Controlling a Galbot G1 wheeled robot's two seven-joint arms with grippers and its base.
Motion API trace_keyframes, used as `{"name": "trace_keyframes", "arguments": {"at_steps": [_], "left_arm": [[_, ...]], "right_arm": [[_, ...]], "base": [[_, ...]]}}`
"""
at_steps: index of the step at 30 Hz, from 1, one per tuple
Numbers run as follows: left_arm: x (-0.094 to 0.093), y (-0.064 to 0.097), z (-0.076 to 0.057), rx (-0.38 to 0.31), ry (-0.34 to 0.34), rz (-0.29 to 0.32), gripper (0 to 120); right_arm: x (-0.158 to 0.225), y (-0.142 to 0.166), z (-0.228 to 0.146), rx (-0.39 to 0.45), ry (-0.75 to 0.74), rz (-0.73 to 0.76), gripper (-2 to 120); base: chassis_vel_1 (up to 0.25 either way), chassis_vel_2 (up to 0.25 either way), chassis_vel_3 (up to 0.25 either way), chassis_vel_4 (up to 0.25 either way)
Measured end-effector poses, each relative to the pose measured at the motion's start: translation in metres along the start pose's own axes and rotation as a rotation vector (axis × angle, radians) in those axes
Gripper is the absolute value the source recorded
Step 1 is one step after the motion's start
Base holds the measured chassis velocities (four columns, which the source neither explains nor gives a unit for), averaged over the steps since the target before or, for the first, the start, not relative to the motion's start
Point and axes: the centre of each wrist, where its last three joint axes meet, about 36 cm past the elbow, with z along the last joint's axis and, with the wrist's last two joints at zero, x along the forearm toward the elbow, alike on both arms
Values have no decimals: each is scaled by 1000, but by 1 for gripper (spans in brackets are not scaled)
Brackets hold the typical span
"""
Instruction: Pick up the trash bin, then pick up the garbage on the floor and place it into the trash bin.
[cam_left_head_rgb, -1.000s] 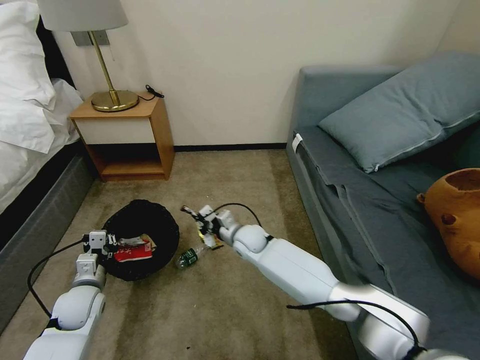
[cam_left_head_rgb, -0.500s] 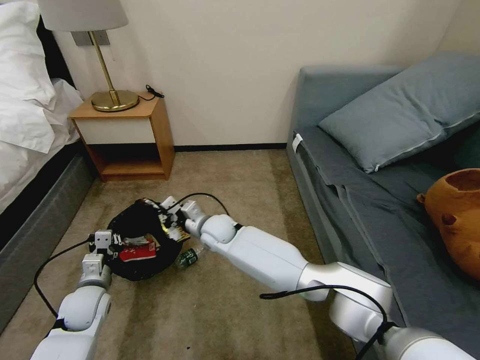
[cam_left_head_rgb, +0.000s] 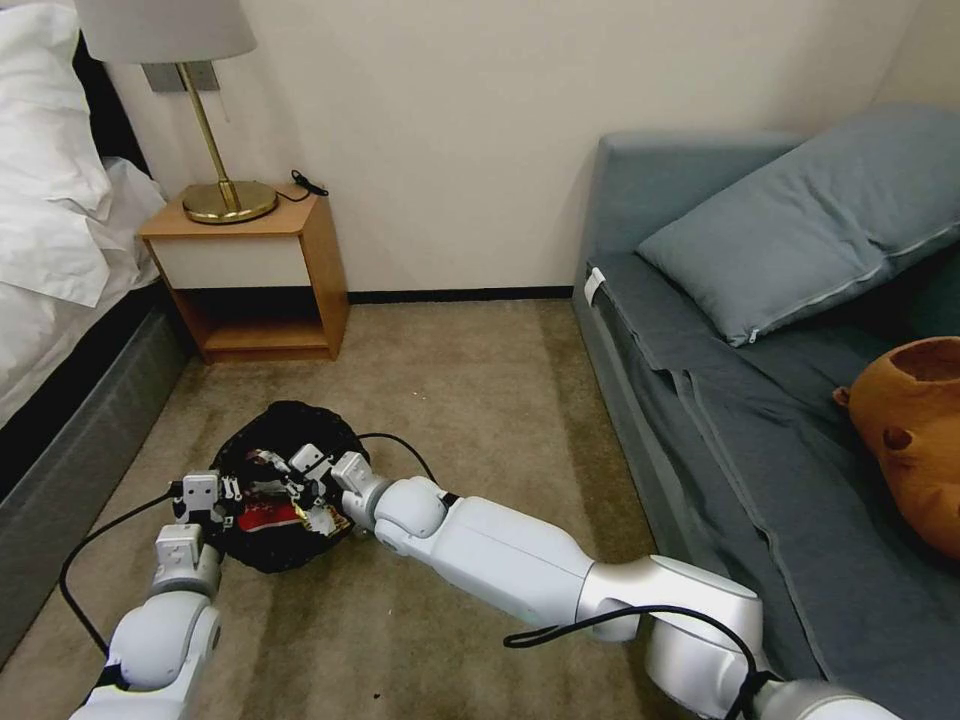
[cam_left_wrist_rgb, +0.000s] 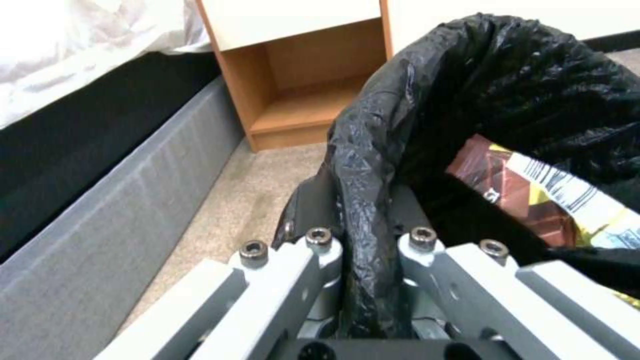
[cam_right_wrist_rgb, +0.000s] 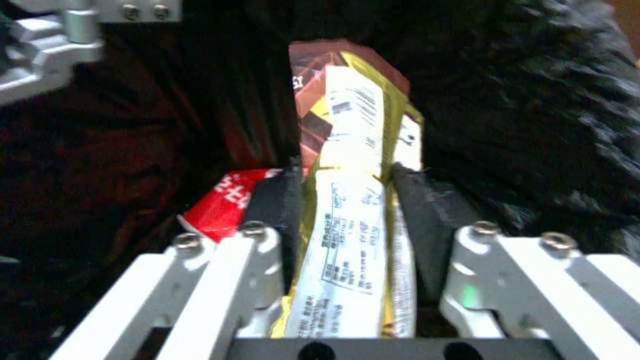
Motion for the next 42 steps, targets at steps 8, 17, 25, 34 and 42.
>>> {"name": "trace_keyframes", "arguments": {"at_steps": [8, 17, 25, 34, 42], "left_arm": [[1, 7, 2, -3, 0, -25, 4], [-8, 40, 3, -18, -7, -101, 4], [-21, 84, -8, -30, -29, -195, 4], [-19, 113, -15, -42, -41, -257, 4], [-8, 127, -17, -57, -39, -281, 4]], "right_arm": [[0, -5, -4, 1, -7, 21, 58], [1, -31, -14, -2, -11, 81, 93], [4, -55, 9, 57, 48, 164, 100], [14, -84, 56, 271, 167, 182, 100], [32, -107, 110, 456, 265, 137, 100]], "base": [[0, 0, 0, 0], [0, 0, 0, 0], [0, 0, 0, 0], [0, 0, 0, 0], [0, 0, 0, 0]]}}
